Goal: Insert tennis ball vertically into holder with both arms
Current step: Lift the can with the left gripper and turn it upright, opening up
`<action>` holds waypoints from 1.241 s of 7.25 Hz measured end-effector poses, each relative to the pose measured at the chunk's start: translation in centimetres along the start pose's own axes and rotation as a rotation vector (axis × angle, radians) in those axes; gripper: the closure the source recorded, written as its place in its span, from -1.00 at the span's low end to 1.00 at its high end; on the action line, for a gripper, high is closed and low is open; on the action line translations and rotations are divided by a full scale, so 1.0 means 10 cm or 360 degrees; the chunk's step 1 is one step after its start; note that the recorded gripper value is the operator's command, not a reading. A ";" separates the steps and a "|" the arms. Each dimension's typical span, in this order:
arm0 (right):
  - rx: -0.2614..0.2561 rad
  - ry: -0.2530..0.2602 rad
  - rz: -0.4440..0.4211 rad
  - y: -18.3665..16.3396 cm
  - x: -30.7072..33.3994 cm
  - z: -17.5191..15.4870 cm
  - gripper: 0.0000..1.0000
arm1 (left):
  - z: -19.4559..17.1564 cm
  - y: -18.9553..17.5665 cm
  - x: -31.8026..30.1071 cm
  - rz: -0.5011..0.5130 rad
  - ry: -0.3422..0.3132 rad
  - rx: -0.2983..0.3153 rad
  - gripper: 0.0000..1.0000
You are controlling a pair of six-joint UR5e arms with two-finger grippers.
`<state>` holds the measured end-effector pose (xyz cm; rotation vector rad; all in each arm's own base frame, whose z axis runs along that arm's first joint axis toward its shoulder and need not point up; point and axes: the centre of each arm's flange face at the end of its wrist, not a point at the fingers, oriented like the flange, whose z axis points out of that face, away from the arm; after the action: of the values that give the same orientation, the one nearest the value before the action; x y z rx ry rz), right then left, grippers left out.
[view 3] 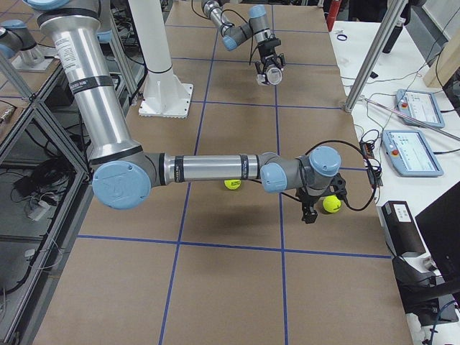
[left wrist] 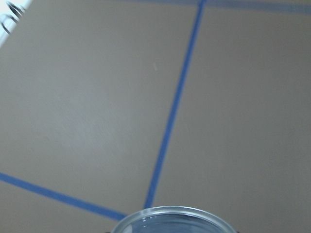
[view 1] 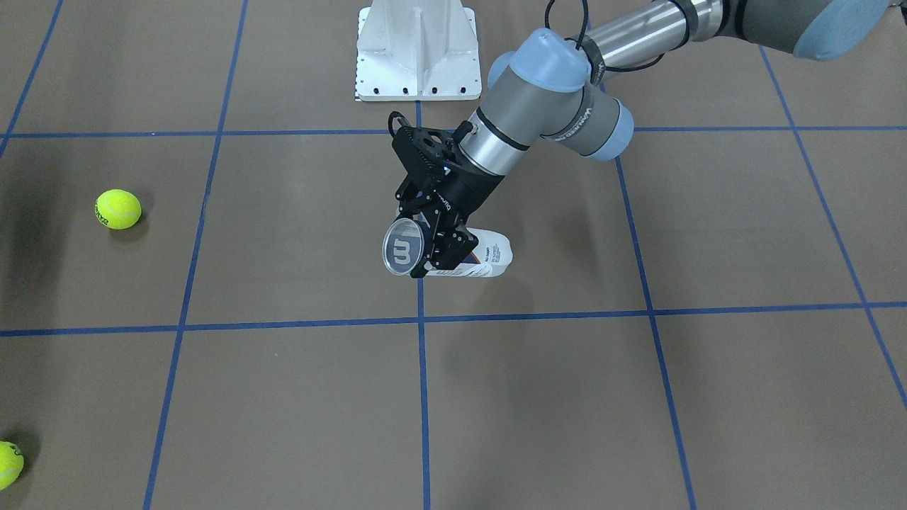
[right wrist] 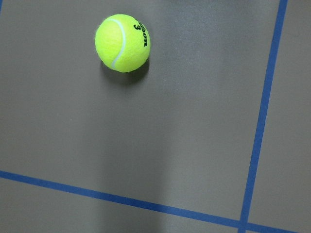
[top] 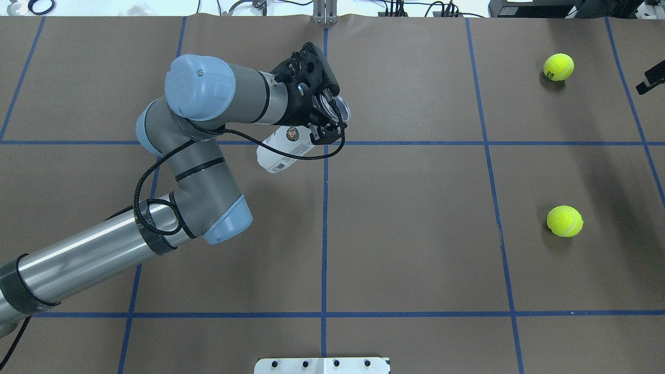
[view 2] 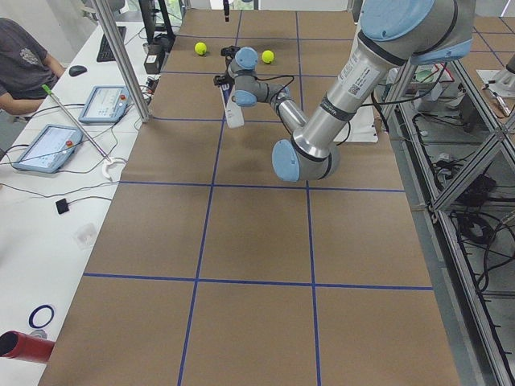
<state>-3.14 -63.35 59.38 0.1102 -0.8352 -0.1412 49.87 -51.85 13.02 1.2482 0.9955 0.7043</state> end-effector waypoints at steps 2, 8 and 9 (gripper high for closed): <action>-0.0001 -0.0001 -0.0002 -0.01 -0.02 0.00 -0.99 | -0.11 -0.02 -0.09 -0.0228 -0.0093 0.0396 -0.04; 0.0010 -0.0010 -0.0023 -0.03 -0.08 -0.03 -0.99 | -0.01 0.52 0.17 -0.0540 -0.0360 0.1011 -0.05; 0.0009 -0.0010 -0.0029 -0.04 -0.10 -0.02 -0.99 | -0.01 0.69 0.16 -0.0541 -0.0386 0.1008 -0.06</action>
<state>-3.70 -63.53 58.46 0.1229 -0.8413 -0.1561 51.03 -48.96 19.35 1.6032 1.2319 -0.0467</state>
